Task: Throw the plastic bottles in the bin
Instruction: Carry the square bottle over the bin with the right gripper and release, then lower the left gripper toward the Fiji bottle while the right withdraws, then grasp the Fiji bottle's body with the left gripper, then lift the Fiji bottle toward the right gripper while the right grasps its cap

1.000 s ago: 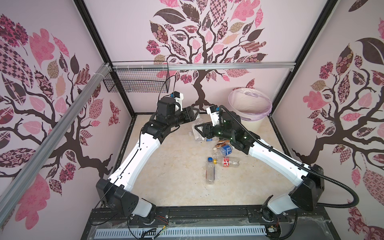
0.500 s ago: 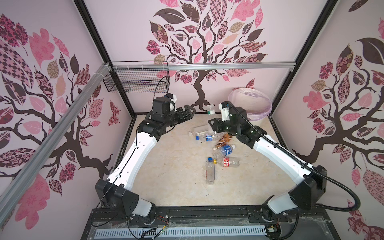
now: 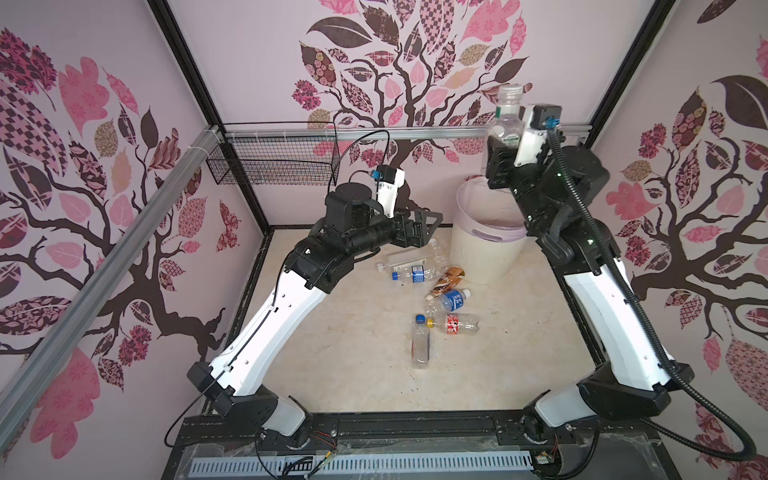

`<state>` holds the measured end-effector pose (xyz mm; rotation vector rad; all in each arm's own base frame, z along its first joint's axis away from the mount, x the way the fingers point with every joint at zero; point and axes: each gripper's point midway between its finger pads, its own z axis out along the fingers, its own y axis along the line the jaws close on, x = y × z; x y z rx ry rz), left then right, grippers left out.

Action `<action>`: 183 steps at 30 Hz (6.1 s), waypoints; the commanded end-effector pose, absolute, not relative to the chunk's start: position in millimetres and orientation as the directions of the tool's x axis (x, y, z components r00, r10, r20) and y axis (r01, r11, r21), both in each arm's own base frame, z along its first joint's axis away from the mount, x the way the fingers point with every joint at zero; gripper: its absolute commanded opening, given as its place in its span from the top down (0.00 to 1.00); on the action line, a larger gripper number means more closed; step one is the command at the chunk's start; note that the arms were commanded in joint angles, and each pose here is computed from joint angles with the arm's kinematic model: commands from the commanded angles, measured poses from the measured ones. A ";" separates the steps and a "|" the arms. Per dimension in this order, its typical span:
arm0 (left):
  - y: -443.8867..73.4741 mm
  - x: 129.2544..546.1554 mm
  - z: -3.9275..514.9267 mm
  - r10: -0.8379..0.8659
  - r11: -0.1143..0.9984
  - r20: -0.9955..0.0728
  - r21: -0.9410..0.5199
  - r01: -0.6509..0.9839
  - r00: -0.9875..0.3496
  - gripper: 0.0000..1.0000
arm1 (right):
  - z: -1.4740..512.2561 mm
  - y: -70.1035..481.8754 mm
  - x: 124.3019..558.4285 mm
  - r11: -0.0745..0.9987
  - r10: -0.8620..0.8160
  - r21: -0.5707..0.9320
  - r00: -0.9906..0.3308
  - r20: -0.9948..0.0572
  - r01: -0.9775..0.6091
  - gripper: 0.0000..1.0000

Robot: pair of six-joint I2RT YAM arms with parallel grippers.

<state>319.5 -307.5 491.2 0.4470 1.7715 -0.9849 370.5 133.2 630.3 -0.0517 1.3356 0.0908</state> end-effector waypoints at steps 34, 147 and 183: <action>-305.5 334.7 464.0 -0.129 0.656 -0.889 -0.409 0.634 -0.440 0.02 | 509.9 54.6 459.2 0.978 0.060 0.035 -0.118 -0.991 0.204 0.01; -274.4 288.4 177.0 0.032 0.878 -0.616 -0.359 0.316 -0.787 0.44 | 273.8 167.0 309.2 0.859 0.265 0.466 -0.594 -0.760 -0.212 0.01; -293.3 270.2 247.5 0.051 0.733 -0.754 -0.417 0.538 -0.654 0.44 | 299.2 284.1 336.6 0.636 0.280 0.671 -0.695 -0.662 -0.382 0.33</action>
